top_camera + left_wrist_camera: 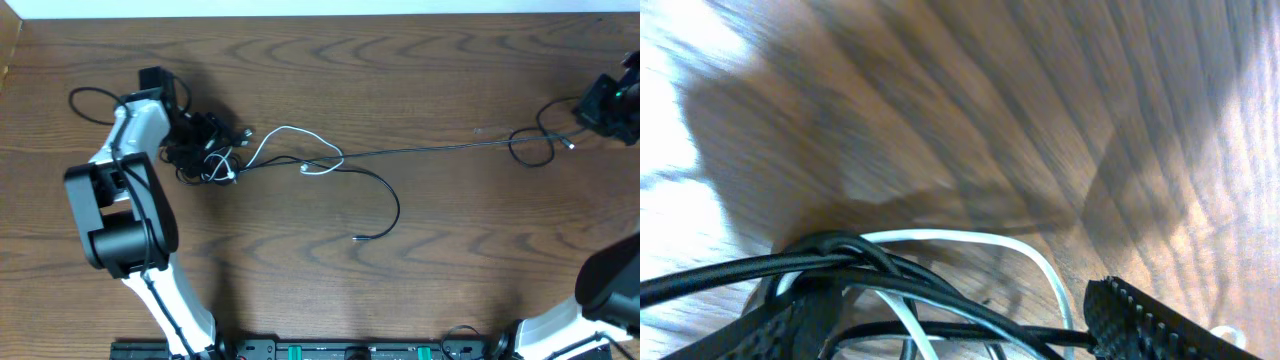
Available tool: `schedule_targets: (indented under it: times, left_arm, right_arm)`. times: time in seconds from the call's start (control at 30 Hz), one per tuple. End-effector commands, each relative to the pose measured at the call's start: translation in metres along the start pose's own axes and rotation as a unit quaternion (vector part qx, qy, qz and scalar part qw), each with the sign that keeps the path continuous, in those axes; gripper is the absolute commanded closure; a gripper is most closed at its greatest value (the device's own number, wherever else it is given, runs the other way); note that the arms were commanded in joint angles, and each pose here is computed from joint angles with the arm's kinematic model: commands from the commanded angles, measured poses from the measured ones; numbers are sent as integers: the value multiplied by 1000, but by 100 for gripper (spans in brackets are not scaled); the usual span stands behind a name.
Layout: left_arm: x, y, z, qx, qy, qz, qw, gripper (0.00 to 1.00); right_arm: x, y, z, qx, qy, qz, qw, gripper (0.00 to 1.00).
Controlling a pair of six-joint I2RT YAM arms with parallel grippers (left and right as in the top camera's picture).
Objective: Untangle cables
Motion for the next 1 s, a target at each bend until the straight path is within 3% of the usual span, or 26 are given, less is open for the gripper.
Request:
schedule_targets:
  times: [0.0,0.2,0.27,0.37,0.5,0.97]
  left_arm:
    - [23,8,0,14,-20,-23,999,16]
    - [16,5,1,16,-27,-11,999,16]
    - [12,4,3,17,-27,-5,999,16]
    - [7,2,5,16,-28,3,999,16]
    - [5,2,5,15,-27,7,999,16]
    - [5,2,5,15,-27,7,999,16]
  right_arm:
    - [-3,-4,23,44,11,-6,999,99]
    - [10,-24,62,119,37,-2,992,94]
    - [14,-31,76,139,36,-5,990,67]
    - [19,-41,93,161,29,-14,986,38]
    - [32,-61,112,193,20,-31,980,21]
    - [136,-156,120,229,34,-146,962,18]
Point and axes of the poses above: each gripper's point midway between its finger pads, its own z axis out along the fingers, its own x axis along the line the jaws close on, y = z × x, the point moved 1 cm from there along -z, back along the fingers, and after that the axes turned 7 degrees about z, right-handed, at the moved point
